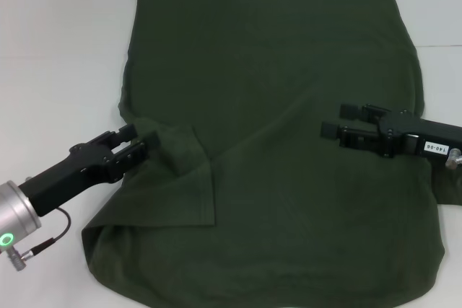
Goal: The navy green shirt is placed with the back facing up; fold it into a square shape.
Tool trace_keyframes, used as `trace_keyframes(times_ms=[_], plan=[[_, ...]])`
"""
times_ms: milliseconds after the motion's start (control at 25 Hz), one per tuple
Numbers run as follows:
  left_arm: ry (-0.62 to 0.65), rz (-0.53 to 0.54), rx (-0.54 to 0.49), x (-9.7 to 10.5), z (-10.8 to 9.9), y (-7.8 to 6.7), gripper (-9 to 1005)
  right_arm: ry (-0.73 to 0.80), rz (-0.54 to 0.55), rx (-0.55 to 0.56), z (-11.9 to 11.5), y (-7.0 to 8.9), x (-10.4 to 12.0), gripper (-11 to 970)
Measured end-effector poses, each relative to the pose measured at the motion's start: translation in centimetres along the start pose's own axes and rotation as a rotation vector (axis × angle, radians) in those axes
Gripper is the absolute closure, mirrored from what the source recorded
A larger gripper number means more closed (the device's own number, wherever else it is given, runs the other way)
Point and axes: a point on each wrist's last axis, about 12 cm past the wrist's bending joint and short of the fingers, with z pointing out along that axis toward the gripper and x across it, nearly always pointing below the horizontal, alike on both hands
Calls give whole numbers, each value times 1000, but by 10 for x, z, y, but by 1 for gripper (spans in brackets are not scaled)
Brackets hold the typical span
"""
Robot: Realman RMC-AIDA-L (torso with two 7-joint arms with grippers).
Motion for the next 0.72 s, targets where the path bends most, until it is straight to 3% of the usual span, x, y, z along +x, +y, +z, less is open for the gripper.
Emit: trace_keyframes(times_ms=[360, 720], plan=[[-18, 76, 51, 1, 1, -7, 364, -10, 31, 20, -2, -3, -2, 59], [-31, 194, 180, 5, 20, -25, 364, 8, 186, 66, -18, -12, -5, 60]])
